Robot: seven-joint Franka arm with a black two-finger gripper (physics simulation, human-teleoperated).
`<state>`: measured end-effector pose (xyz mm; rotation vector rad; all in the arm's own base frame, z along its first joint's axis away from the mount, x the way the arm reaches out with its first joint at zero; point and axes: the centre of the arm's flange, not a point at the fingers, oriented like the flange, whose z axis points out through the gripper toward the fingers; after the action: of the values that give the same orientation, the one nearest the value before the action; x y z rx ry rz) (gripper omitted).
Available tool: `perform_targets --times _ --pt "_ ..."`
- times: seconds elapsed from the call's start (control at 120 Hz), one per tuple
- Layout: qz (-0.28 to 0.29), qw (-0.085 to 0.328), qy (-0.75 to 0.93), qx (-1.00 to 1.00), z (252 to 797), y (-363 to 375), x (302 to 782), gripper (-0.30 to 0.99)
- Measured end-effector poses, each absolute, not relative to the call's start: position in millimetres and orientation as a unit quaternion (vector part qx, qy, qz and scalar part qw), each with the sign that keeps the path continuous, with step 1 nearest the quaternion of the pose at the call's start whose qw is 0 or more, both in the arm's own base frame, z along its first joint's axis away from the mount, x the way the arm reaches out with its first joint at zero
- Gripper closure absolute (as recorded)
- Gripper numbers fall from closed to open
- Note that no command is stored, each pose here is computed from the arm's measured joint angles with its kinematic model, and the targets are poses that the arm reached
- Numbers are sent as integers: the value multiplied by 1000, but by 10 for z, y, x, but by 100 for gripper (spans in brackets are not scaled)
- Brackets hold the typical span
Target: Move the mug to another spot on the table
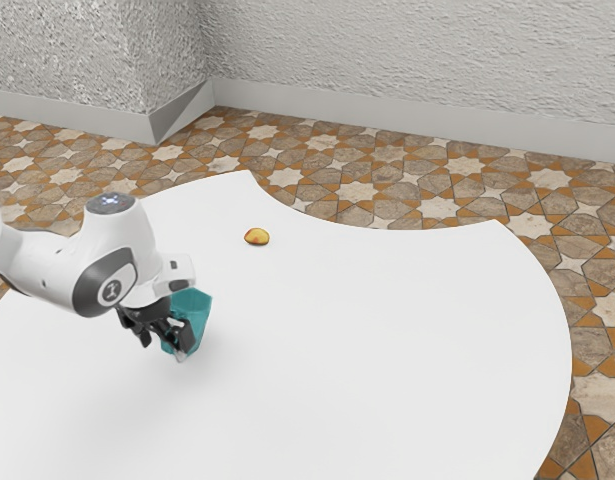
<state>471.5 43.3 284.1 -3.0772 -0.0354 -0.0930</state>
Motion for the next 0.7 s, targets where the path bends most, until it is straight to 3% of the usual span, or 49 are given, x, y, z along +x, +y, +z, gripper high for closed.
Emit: perform_targets --times 0.592,0.7 --pt "-30 30 0 -999 2842 454 4705 4" --pt "-39 15 2 -999 2940 421 4648 4"
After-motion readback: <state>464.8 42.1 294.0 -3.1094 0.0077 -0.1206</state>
